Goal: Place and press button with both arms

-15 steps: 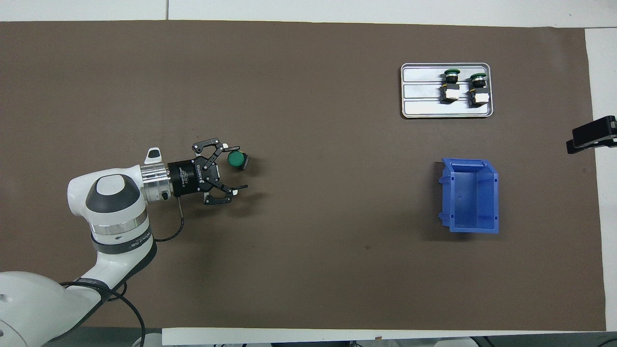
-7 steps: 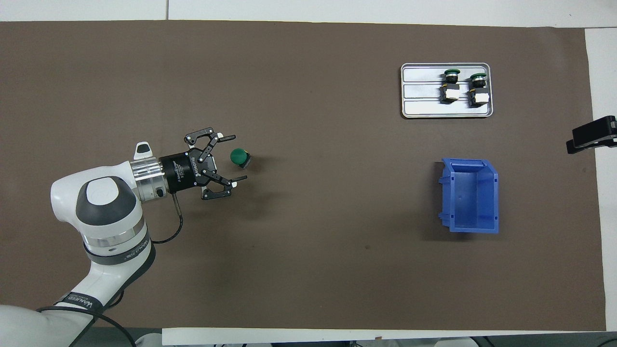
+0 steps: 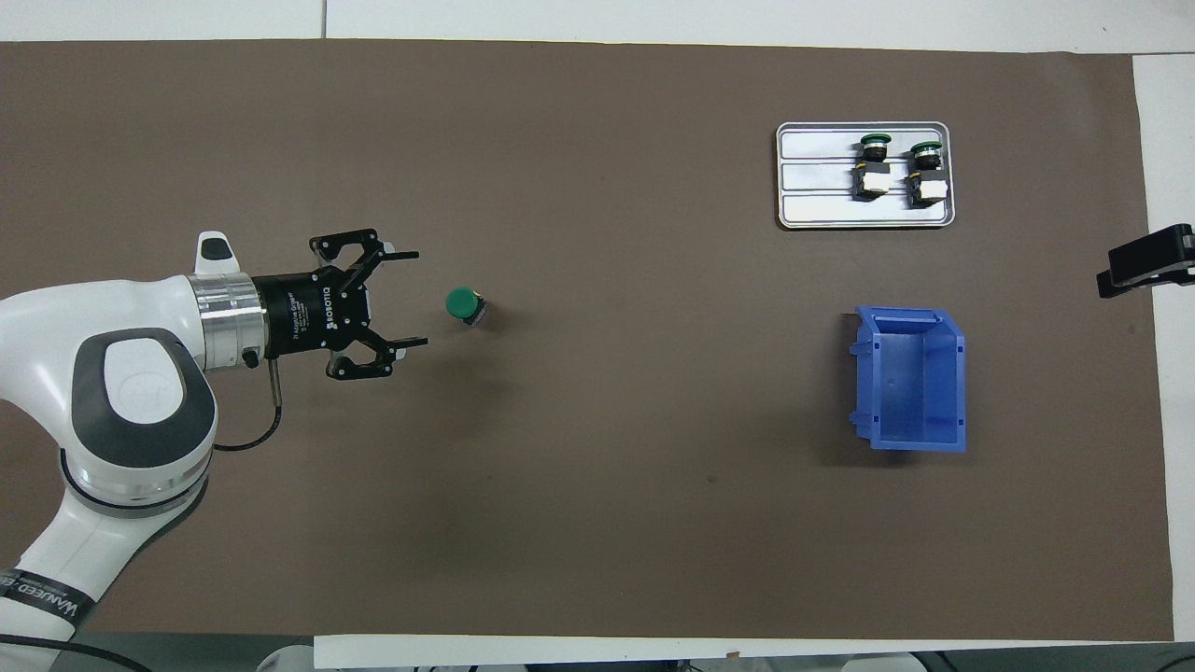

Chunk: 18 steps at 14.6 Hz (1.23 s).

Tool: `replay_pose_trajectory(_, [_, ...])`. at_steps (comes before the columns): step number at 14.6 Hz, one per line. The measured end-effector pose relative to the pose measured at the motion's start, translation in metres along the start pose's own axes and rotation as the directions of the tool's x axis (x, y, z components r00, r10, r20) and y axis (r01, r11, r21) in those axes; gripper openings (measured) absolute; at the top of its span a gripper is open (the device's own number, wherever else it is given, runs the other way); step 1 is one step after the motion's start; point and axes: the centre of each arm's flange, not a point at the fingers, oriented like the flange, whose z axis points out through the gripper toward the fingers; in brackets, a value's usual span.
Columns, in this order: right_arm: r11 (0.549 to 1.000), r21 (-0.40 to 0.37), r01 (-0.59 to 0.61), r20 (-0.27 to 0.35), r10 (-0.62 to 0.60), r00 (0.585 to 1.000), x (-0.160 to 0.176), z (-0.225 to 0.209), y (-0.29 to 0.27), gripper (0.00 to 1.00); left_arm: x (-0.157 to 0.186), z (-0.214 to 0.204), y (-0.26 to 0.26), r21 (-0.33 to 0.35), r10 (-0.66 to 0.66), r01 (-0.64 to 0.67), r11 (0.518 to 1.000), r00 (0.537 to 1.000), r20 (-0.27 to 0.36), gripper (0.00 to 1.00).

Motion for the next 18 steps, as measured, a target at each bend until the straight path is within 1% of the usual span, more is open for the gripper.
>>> replay_pose_trajectory(2, [1.0,0.0,0.0,0.0,0.0,1.0,0.0,0.0,0.0,0.99,-0.013,-0.003,0.008,0.068,0.134,-0.129,0.989,0.988,-0.072,1.0])
replay_pose_trajectory(3, [1.0,0.0,0.0,0.0,0.0,1.0,0.0,0.0,0.0,0.99,-0.021,-0.004,0.011,0.112,0.196,-0.185,0.976,0.976,-0.094,1.0])
replay_pose_trajectory(5, [1.0,0.0,0.0,0.0,0.0,1.0,0.0,0.0,0.0,0.99,-0.036,-0.008,0.019,0.207,0.311,-0.283,0.937,0.943,-0.118,1.0])
replay_pose_trajectory(6, [1.0,0.0,0.0,0.0,0.0,1.0,0.0,0.0,0.0,0.99,-0.042,-0.011,0.024,0.269,0.38,-0.334,0.903,0.915,-0.137,1.0])
replay_pose_trajectory(7, [1.0,0.0,0.0,0.0,0.0,1.0,0.0,0.0,0.0,0.99,-0.049,-0.014,0.029,0.342,0.462,-0.389,0.855,0.871,-0.165,1.0])
replay_pose_trajectory(8, [1.0,0.0,0.0,0.0,0.0,1.0,0.0,0.0,0.0,0.99,-0.059,-0.011,0.032,0.413,0.548,-0.441,0.797,0.815,-0.188,1.0])
replay_pose_trajectory(9, [1.0,0.0,0.0,0.0,0.0,1.0,0.0,0.0,0.0,0.99,-0.072,-0.003,0.032,0.478,0.631,-0.486,0.731,0.749,-0.203,1.0])
replay_pose_trajectory(10, [1.0,0.0,0.0,0.0,0.0,1.0,0.0,0.0,0.0,0.99,-0.083,0.006,0.03,0.522,0.688,-0.517,0.678,0.697,-0.204,1.0])
replay_pose_trajectory(11, [1.0,0.0,0.0,0.0,0.0,1.0,0.0,0.0,0.0,0.99,-0.091,0.013,0.027,0.548,0.721,-0.536,0.643,0.664,-0.197,1.0])
replay_pose_trajectory(13, [1.0,0.0,0.0,0.0,0.0,1.0,0.0,0.0,0.0,0.99,-0.096,0.019,0.026,0.57,0.765,-0.571,0.591,0.621,-0.171,1.0])
replay_pose_trajectory(14, [1.0,0.0,0.0,0.0,0.0,1.0,0.0,0.0,0.0,0.99,-0.096,0.018,0.028,0.571,0.782,-0.589,0.571,0.601,-0.162,0.94])
replay_pose_trajectory(15, [1.0,0.0,0.0,0.0,0.0,1.0,0.0,0.0,0.0,0.99,-0.096,0.016,0.031,0.567,0.797,-0.608,0.557,0.584,-0.156,0.94])
replay_pose_trajectory(16, [1.0,0.0,0.0,0.0,0.0,1.0,0.0,0.0,0.0,0.99,-0.096,0.014,0.035,0.563,0.806,-0.62,0.546,0.572,-0.153,0.87])
replay_pose_trajectory(17, [1.0,0.0,0.0,0.0,0.0,1.0,0.0,0.0,0.0,0.99,-0.097,0.013,0.04,0.565,0.811,-0.626,0.538,0.566,-0.146,0.75])
replay_pose_trajectory(18, [1.0,0.0,0.0,0.0,0.0,1.0,0.0,0.0,0.0,0.99,-0.097,0.016,0.044,0.571,0.813,-0.626,0.532,0.567,-0.136,0.61])
